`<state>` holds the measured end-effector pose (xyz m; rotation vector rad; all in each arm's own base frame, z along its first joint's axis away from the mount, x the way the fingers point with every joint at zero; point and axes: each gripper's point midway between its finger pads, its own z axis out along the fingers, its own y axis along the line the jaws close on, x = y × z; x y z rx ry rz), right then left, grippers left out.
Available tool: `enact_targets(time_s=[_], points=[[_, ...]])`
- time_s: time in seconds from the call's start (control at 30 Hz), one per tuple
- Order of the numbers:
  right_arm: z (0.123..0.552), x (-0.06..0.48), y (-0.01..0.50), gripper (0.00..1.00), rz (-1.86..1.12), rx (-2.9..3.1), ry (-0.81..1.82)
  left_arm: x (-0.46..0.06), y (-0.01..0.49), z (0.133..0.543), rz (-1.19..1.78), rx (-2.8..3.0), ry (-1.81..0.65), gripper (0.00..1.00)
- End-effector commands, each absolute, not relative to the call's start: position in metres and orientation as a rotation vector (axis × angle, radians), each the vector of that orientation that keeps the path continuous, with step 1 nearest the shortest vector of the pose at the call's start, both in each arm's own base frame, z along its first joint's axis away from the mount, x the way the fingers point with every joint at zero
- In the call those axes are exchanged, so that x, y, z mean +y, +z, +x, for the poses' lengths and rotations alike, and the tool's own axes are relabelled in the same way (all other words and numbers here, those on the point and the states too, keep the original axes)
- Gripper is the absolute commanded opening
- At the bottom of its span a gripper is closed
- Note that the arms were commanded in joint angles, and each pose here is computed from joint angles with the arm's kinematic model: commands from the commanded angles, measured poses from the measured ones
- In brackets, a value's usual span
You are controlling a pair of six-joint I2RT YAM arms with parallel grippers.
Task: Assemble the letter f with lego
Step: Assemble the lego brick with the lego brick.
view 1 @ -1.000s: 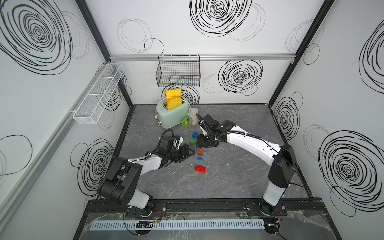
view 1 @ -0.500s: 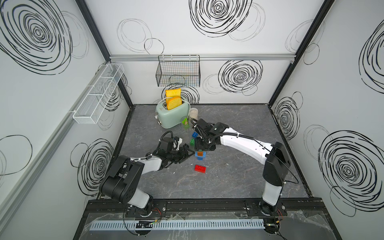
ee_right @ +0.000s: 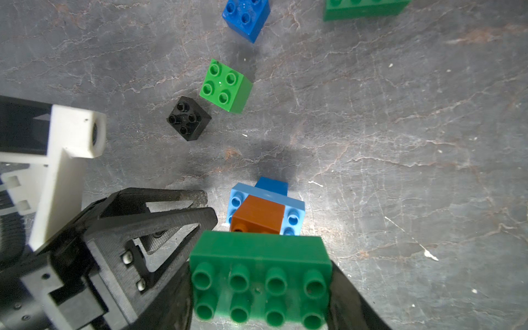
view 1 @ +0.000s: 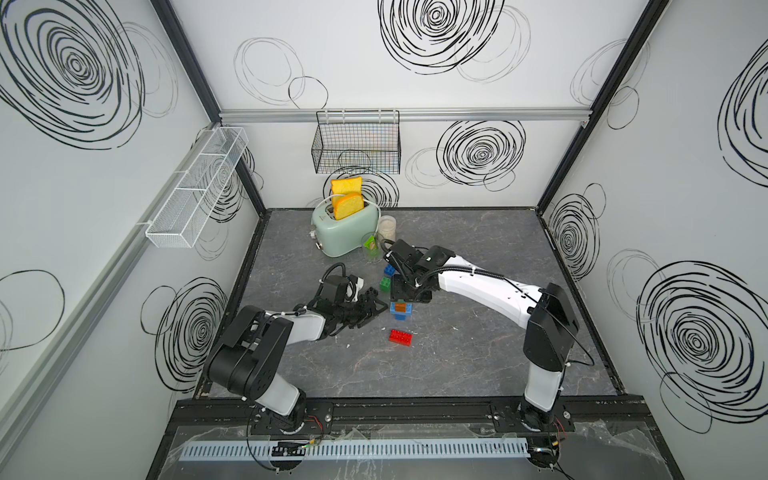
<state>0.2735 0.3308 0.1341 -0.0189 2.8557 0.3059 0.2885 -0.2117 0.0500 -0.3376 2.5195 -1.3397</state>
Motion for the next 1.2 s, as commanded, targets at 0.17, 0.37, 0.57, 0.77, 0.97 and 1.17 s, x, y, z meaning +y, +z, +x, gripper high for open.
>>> enact_targets(time_s=[0.17, 0.37, 0.57, 0.77, 0.97, 1.17], points=[[0.269, 0.324, 0.122, 0.53, 0.060, 2.874, 0.227, -0.211, 0.060, 0.302, -0.353, 2.465, -1.361, 0.57], [0.267, 0.321, 0.117, 0.54, 0.076, 2.877, 0.192, -0.207, 0.058, 0.302, -0.373, 2.462, -1.365, 0.56], [0.265, 0.317, 0.113, 0.54, 0.080, 2.885, 0.162, -0.204, 0.056, 0.301, -0.393, 2.462, -1.367, 0.55], [0.262, 0.314, 0.110, 0.54, 0.090, 2.891, 0.136, -0.201, 0.054, 0.301, -0.415, 2.464, -1.362, 0.54], [0.255, 0.310, 0.101, 0.54, 0.095, 2.906, 0.103, -0.197, 0.055, 0.301, -0.431, 2.459, -1.347, 0.53], [0.249, 0.310, 0.090, 0.54, 0.105, 2.925, 0.101, -0.192, 0.056, 0.302, -0.453, 2.456, -1.324, 0.52]])
